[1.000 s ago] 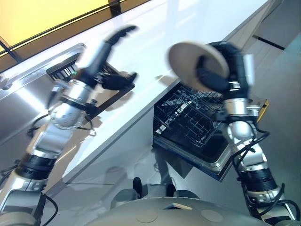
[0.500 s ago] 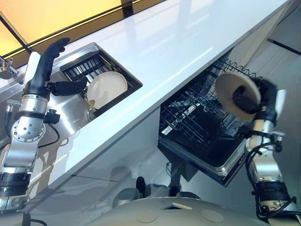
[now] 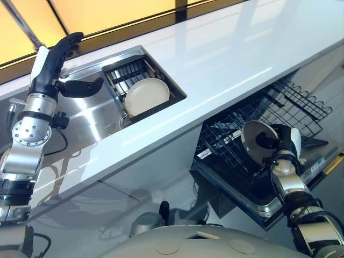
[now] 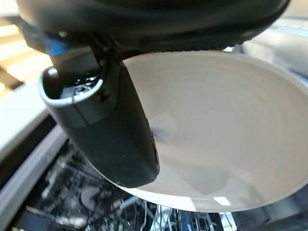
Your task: Pick up plates and place into dishwasher.
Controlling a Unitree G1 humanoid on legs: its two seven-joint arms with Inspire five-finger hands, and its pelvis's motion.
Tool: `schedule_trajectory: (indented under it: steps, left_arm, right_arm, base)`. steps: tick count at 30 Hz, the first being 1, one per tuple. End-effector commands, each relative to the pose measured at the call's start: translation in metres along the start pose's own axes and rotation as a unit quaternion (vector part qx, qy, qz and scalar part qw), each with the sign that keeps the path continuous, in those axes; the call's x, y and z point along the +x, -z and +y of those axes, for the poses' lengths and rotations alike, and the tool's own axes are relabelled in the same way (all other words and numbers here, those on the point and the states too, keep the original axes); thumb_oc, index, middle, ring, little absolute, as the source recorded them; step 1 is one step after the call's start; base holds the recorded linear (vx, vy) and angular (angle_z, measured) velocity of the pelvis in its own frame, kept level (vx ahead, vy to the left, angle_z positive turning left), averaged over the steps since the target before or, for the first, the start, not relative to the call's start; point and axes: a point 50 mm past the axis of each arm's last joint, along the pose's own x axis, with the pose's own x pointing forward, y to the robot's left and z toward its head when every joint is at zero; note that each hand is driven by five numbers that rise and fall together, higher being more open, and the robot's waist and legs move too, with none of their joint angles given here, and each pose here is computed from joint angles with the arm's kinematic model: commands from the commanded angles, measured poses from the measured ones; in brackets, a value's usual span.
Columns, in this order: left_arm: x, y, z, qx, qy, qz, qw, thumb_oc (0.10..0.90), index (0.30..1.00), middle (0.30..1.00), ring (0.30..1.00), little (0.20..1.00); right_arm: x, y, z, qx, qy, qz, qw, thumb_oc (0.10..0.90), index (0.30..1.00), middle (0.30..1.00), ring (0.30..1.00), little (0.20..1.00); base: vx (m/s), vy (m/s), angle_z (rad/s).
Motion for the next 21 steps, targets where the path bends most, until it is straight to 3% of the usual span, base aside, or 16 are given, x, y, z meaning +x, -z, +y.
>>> schedule_trajectory:
  steps: [1, 8, 9, 10, 15, 21]
  left_arm:
    - [0.021, -0.04, 0.028, 0.009, -0.038, -0.09, 0.995, 0.8, 0.9, 0.9, 0.9, 0.9]
    - [0.022, -0.043, 0.028, 0.007, -0.018, -0.094, 0.995, 0.8, 0.9, 0.9, 0.9, 0.9]
    - [0.021, -0.043, 0.027, 0.005, -0.015, -0.094, 0.995, 0.8, 0.9, 0.9, 0.9, 0.9]
    - [0.021, -0.043, 0.026, 0.004, -0.013, -0.095, 0.995, 0.8, 0.9, 0.9, 0.9, 0.9]
    - [0.02, -0.043, 0.023, 0.0, -0.009, -0.101, 0.995, 0.8, 0.9, 0.9, 0.9, 0.9]
    - [0.018, -0.042, 0.025, 0.015, -0.014, -0.105, 0.994, 0.8, 0.9, 0.9, 0.9, 0.9]
  right_arm:
    - [0.025, -0.066, -0.042, -0.034, 0.081, -0.088, 0.992, 0.1, 0.3, 0.3, 0.3, 0.2]
    - [0.031, -0.073, -0.04, -0.091, 0.08, -0.068, 0.99, 0.1, 0.3, 0.3, 0.3, 0.2]
    - [0.031, -0.073, -0.04, -0.095, 0.078, -0.066, 0.99, 0.138, 0.333, 0.333, 0.333, 0.238]
    - [0.032, -0.073, -0.039, -0.102, 0.076, -0.063, 0.99, 0.8, 0.9, 0.9, 0.9, 0.9]
    - [0.031, -0.074, -0.033, -0.08, 0.056, -0.059, 0.993, 0.8, 0.9, 0.9, 0.9, 0.9]
    - [0.015, -0.083, -0.022, 0.02, 0.049, -0.115, 0.992, 0.8, 0.9, 0.9, 0.9, 0.9]
  base:
    - [0.01, -0.017, 0.26]
    - [0.01, 0.001, 0.21]
    - [-0.01, 0.009, 0.11]
    - [-0.02, 0.01, 0.13]
    - [-0.03, 0.028, 0.09]
    - [-0.03, 0.047, -0.02]
